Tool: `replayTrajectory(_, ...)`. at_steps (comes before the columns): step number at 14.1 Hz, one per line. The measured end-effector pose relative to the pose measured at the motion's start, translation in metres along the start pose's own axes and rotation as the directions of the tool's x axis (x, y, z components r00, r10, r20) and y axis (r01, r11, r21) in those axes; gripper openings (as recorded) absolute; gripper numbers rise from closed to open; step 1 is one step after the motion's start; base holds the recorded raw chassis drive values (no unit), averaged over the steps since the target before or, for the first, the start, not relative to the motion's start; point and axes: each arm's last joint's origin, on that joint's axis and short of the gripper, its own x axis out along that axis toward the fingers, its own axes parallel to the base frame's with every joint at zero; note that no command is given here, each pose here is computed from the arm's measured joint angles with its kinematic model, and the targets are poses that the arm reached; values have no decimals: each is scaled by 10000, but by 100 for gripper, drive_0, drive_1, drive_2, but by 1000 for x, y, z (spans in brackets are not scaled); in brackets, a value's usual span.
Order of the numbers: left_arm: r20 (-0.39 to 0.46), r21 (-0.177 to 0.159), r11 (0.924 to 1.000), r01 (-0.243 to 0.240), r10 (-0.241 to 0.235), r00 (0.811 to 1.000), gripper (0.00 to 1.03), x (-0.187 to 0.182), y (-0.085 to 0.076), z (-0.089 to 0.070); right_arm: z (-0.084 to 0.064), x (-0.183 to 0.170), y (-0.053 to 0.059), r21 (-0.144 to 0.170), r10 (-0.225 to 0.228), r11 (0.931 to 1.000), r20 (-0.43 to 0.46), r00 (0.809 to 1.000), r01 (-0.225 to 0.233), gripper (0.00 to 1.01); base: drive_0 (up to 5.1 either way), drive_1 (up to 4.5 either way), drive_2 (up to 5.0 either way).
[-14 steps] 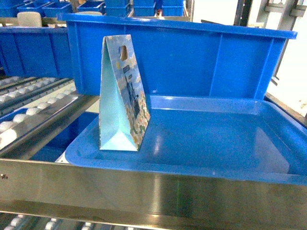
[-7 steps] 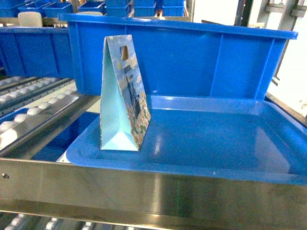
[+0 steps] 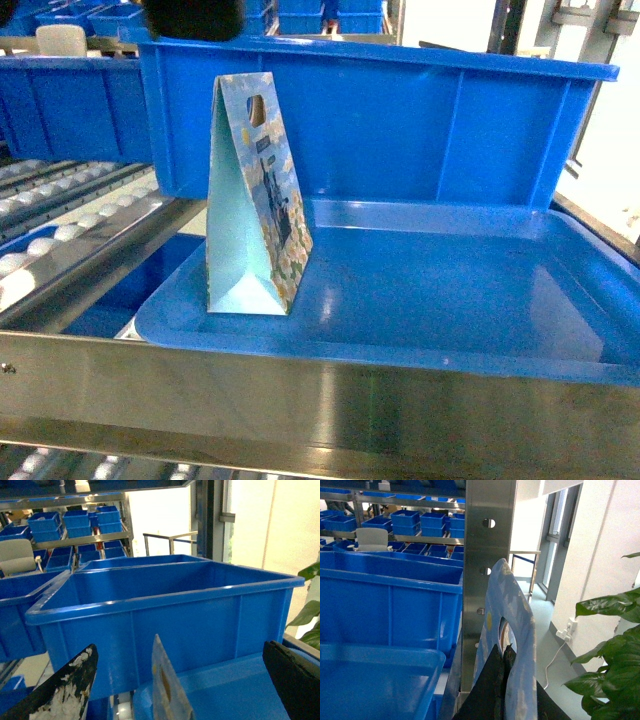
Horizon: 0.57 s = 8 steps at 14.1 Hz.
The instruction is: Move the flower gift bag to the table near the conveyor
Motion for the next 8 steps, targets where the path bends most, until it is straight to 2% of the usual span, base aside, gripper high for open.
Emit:
replayTrajectory(1, 33, -40, 10000, -44, 44, 10000, 98, 5, -6, -3, 0, 0, 0, -4, 0, 10000, 0, 10000, 0, 2, 0, 0, 0)
replayTrajectory(3, -375, -32, 9970, -778, 777, 9963, 98, 13, -9, -15, 0, 0, 0, -4, 0, 10000, 0, 10000, 0, 2, 0, 0, 0)
replayTrajectory(5, -670, -36, 9896, -1435, 1429, 9875, 98, 19, -7, -26, 0, 0, 0, -4, 0, 10000, 0, 10000, 0, 2, 0, 0, 0)
replayTrajectory(8, -1068, -331, 9866, -1601, 1557, 9820, 98, 28, -5, -43, 0, 0, 0, -4, 0, 10000, 0, 10000, 0, 2, 0, 0, 0)
